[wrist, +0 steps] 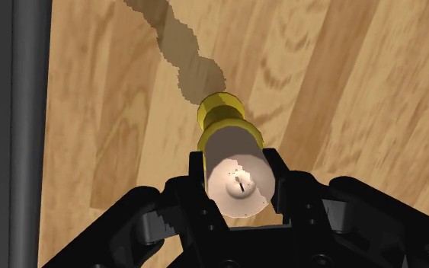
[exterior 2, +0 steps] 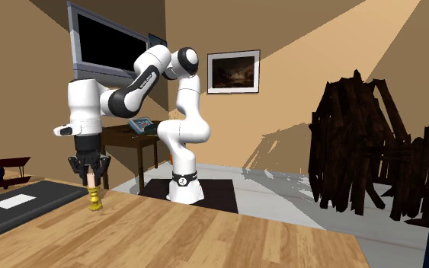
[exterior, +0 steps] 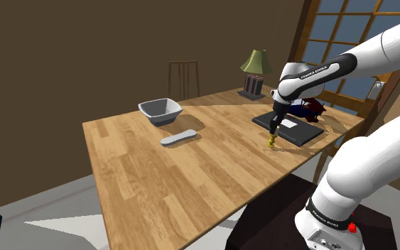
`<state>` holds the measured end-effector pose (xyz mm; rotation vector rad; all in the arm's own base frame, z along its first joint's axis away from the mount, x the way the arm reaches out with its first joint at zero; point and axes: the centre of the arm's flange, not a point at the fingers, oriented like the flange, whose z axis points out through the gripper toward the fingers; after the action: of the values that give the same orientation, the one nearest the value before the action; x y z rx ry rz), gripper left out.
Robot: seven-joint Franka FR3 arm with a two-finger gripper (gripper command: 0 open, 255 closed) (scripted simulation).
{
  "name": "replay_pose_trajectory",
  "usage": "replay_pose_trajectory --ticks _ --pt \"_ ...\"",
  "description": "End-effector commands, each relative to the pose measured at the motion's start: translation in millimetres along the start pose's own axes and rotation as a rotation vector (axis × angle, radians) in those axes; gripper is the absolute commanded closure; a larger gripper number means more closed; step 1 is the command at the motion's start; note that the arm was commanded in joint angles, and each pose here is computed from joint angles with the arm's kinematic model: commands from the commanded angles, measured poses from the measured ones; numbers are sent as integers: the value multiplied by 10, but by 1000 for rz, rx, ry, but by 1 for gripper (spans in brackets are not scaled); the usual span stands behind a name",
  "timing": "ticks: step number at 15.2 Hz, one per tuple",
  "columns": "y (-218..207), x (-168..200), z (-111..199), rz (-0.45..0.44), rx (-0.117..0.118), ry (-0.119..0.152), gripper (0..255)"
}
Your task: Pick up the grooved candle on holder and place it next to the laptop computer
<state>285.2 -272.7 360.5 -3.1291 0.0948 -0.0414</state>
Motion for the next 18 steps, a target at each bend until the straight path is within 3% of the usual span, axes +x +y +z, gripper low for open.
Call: replay_pose_trajectory --ticks 1,2,7,11,18 --pt "0 0 1 0 0 0 255" --pt "0 0 1 0 0 0 0" --pt "0 0 1 0 0 0 0" --pt "0 0 -499 0 0 0 0" --pt "0 0 -499 0 0 0 0"
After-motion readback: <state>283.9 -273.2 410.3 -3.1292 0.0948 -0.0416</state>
